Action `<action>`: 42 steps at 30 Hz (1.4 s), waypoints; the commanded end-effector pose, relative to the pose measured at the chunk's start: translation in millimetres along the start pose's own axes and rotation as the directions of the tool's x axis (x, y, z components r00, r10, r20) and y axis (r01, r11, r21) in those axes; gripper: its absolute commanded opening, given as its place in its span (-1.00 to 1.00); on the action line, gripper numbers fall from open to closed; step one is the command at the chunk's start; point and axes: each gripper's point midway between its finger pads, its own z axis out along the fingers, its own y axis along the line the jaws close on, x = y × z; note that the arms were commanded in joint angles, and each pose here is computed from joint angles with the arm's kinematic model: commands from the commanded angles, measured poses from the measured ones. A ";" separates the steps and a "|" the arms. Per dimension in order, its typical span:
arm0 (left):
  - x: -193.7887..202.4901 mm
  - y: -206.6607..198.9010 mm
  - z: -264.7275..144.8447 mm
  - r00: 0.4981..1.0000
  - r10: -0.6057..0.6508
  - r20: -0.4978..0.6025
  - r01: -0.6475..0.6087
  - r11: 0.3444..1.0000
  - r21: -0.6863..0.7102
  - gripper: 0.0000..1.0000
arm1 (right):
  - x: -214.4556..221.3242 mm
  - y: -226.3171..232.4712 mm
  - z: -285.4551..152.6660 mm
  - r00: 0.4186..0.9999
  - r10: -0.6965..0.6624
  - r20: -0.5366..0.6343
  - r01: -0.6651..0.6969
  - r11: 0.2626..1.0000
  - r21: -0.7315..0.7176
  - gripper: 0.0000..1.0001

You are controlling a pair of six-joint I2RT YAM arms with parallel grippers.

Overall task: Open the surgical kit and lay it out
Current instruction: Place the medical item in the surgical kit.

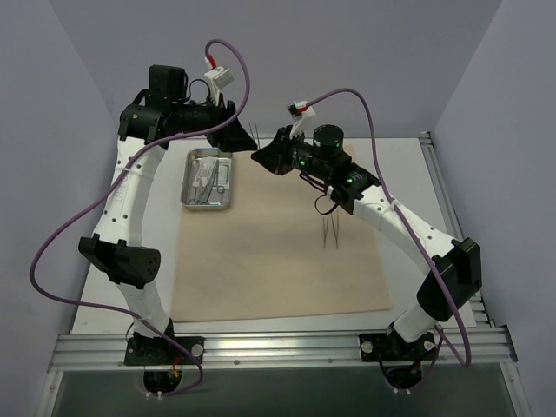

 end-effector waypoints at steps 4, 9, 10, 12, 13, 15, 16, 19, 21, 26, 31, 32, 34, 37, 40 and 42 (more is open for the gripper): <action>-18.4 -22.5 -4.2 0.996 0.068 0.061 -0.073 0.994 0.086 0.35 | -19.6 31.6 -6.0 0.996 -0.047 0.071 0.056 0.991 -0.121 -1.00; -26.5 -24.3 1.7 0.996 0.026 0.082 -0.035 0.993 0.109 0.28 | -20.5 34.2 -5.2 0.996 -0.040 0.074 0.049 0.990 -0.132 -1.00; -26.2 -23.1 2.9 0.996 0.023 0.081 -0.031 0.994 0.104 0.24 | -22.1 35.7 -5.5 0.996 -0.040 0.081 0.051 0.990 -0.135 -1.00; -24.1 -19.8 5.2 0.997 0.012 0.076 -0.020 0.995 0.095 0.17 | -22.9 36.7 -5.5 0.996 -0.034 0.085 0.046 0.989 -0.139 -1.00; -24.3 -18.6 5.5 0.997 0.010 0.078 -0.017 0.996 0.090 0.15 | -24.8 36.8 -5.5 0.995 -0.035 0.092 0.048 0.989 -0.141 -1.00; -24.4 -14.6 7.0 0.997 0.003 0.081 -0.009 0.997 0.074 0.12 | -23.8 39.6 -5.4 0.996 -0.031 0.089 0.044 0.987 -0.155 -1.00; -25.3 -14.2 7.7 0.996 0.001 0.084 -0.007 0.997 0.071 0.11 | -24.3 41.1 -5.0 0.995 -0.031 0.091 0.045 0.986 -0.161 -1.00; -28.6 -9.7 9.9 0.995 -0.006 0.095 0.001 0.999 0.051 0.10 | -21.6 42.0 -3.5 0.996 -0.027 0.081 0.041 0.985 -0.169 -1.00; -29.2 -7.0 11.4 0.995 -0.009 0.097 0.005 0.999 0.046 0.09 | -21.6 44.1 -3.7 0.996 -0.027 0.080 0.041 0.983 -0.177 -1.00; -29.7 -0.3 13.3 0.995 -0.008 0.098 0.005 1.000 0.026 -0.01 | -24.9 46.1 -5.4 0.995 -0.029 0.091 0.045 0.983 -0.180 -1.00; -27.1 -5.9 13.1 0.996 -0.006 0.091 0.001 0.999 0.054 -0.34 | -24.0 42.9 -4.8 0.996 -0.019 0.090 0.035 0.985 -0.171 -1.00; -25.4 -7.6 12.5 0.996 -0.004 0.086 -0.001 0.998 0.061 -0.34 | -24.3 42.2 -5.2 0.996 -0.014 0.092 0.029 0.985 -0.170 -1.00; -21.4 -7.8 12.5 0.997 -0.002 0.075 -0.003 0.998 0.064 -0.35 | -26.2 37.0 -6.0 0.995 0.003 0.098 0.014 0.986 -0.166 -1.00; -20.1 -7.7 12.2 0.997 -0.007 0.073 0.002 0.998 0.061 -0.59 | -28.4 30.8 -6.4 0.994 0.032 0.108 -0.014 0.986 -0.165 -1.00; -22.6 -4.7 13.0 0.996 -0.026 0.081 0.023 0.999 0.044 -0.90 | -27.9 26.0 -5.7 0.994 0.035 0.106 -0.019 0.989 -0.145 -1.00; -23.8 1.7 14.2 0.995 -0.041 0.087 0.040 0.999 0.012 -0.95 | -24.6 16.3 -4.4 0.994 0.043 0.096 -0.034 0.995 -0.090 -0.87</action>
